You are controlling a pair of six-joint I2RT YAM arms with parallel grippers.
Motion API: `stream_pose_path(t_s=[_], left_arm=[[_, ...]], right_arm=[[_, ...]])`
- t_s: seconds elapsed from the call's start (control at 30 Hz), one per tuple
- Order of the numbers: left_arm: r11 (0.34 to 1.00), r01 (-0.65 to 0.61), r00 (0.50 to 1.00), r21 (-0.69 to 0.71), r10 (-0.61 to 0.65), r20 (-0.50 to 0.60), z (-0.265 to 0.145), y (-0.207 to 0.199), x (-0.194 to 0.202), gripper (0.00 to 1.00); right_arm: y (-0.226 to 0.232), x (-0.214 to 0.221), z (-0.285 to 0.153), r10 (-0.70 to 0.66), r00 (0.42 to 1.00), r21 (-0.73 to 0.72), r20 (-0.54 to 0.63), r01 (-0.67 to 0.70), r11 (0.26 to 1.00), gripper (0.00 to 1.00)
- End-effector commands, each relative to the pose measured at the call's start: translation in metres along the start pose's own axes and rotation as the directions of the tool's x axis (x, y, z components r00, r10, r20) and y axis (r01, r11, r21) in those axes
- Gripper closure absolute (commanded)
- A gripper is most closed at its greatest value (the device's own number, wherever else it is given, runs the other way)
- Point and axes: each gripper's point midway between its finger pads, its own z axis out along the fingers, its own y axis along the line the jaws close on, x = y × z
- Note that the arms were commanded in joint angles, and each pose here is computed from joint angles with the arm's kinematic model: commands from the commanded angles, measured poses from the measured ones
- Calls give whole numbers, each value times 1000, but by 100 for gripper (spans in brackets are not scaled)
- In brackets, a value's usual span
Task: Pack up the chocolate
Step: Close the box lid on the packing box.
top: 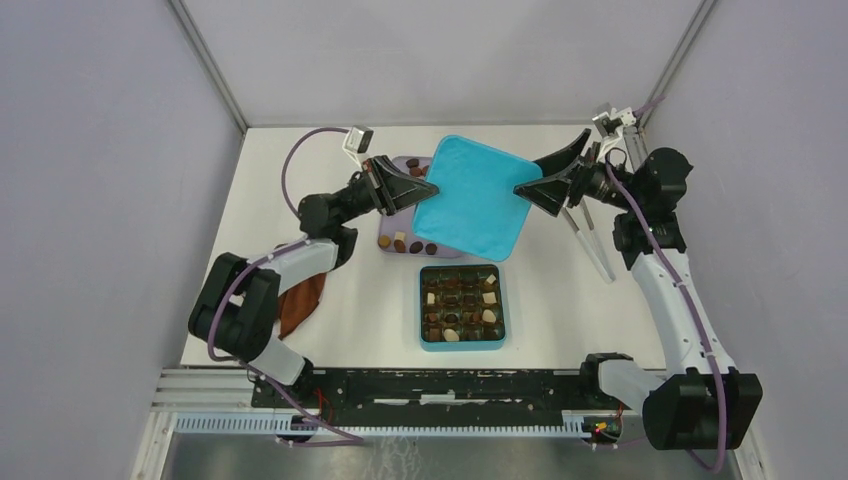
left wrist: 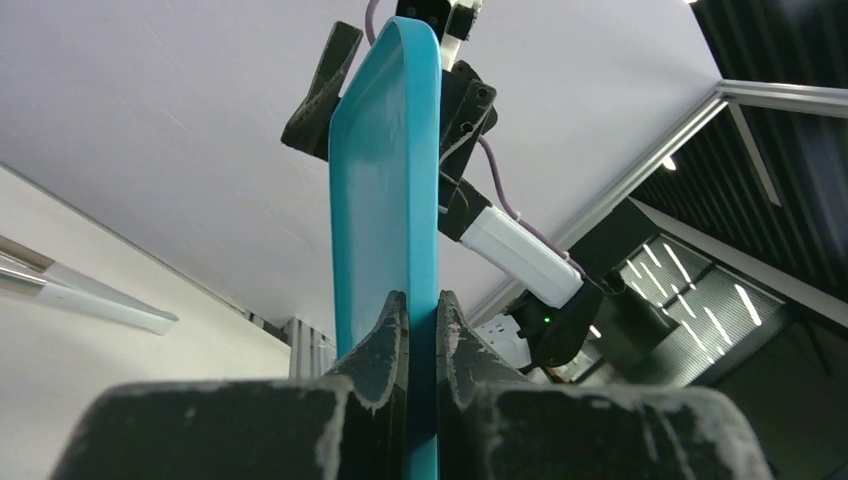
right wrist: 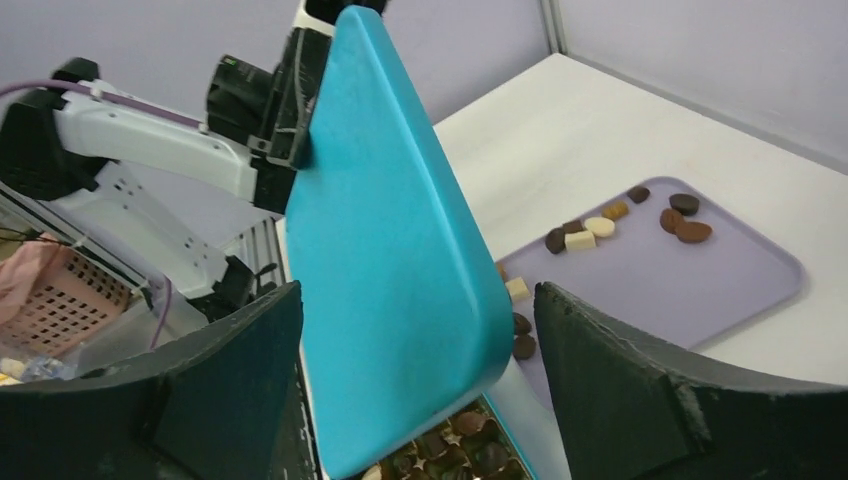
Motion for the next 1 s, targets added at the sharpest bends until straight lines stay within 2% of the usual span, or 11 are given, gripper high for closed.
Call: stream_pose_path(t_s=[0.0,0.13,0.2,0.37,0.63,0.77,0.83,0.9,0.97], left_arm=[[975,-210,974,72,202,100,-2,-42,-8,98],[970,-226,970,-90,233,69,0,-21,5,98],[963,-239,964,-125,251,92,-5,-23,5,98],[971,-199,959,-129,220,176,-15,-31,7,98],[987,-143,950,-77,158,270,-20,-39,10,98],[988,-140,944,-68,154,293,-18,-44,11,98],[988,-142,943,-65,155,295,-16,-46,13,98],[986,-148,944,-82,165,286,-14,-43,17,98],[981,-148,945,-124,178,274,-15,-35,21,98]], right_arm=[[-16,28,-5,-52,996,48,-70,56,997,13],[-22,47,-3,0,998,40,-60,2,999,17],[-18,54,-3,60,997,5,-42,-60,998,16],[10,58,-5,181,982,-125,57,-173,977,17],[38,71,4,166,985,-183,41,-156,971,28],[33,77,8,207,978,-173,34,-198,965,31],[33,78,9,226,973,-177,42,-216,960,37],[38,73,8,237,970,-203,58,-221,954,49],[43,69,8,224,973,-226,56,-206,952,75]])
